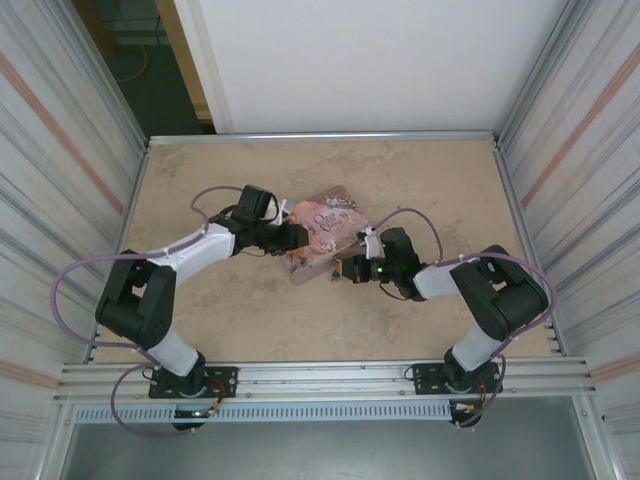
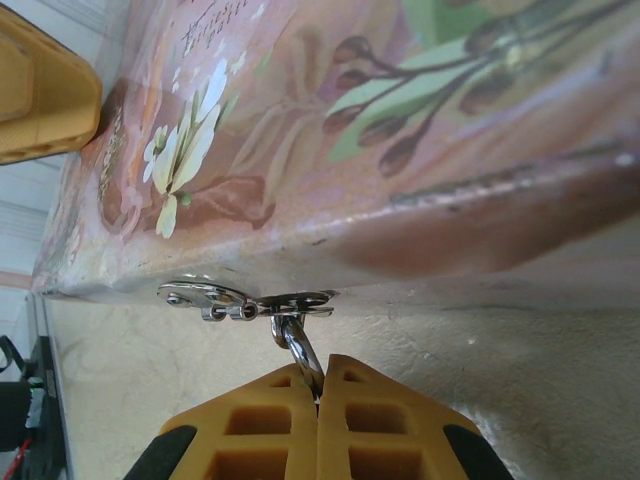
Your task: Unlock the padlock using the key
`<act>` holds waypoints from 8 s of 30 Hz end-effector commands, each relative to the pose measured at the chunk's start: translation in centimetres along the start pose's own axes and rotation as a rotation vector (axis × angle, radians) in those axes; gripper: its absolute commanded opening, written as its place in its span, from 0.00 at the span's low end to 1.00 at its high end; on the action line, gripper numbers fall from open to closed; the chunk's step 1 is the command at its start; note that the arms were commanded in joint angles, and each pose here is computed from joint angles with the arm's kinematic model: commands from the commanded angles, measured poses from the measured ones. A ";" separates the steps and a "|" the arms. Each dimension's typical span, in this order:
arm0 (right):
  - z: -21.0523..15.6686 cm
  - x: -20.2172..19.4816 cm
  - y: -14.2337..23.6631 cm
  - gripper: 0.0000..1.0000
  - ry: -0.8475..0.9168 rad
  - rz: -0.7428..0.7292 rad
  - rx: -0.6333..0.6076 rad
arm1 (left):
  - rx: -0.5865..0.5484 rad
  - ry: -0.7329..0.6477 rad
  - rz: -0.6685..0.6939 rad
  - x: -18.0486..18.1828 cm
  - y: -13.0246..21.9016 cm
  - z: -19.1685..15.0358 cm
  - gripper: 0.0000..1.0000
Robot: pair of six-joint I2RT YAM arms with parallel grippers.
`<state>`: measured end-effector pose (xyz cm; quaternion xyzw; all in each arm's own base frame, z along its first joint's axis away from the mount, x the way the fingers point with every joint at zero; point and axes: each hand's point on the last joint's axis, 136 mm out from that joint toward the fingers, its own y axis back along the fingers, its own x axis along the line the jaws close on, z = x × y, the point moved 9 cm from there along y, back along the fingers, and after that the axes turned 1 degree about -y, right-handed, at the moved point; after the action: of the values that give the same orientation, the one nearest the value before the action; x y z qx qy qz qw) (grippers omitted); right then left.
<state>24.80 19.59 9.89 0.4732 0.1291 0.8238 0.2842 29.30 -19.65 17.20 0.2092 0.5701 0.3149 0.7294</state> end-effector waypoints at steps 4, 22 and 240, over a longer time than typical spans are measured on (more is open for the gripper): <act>3.7 1.7 0.5 0.00 -0.031 0.054 -0.138 | 0.148 0.114 0.132 3.1 -0.8 -3.5 0.32; 4.9 1.4 0.0 0.00 -0.243 0.063 -0.212 | 0.164 0.128 0.140 3.7 -0.9 -4.0 0.32; 0.0 4.5 1.6 0.51 -0.074 -0.387 0.407 | -0.656 -0.414 0.283 -2.1 19.1 -5.2 0.99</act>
<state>22.88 21.53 12.65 0.5356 0.3742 0.6834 0.3257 19.78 -8.16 28.62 0.1081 0.2713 0.5176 0.8043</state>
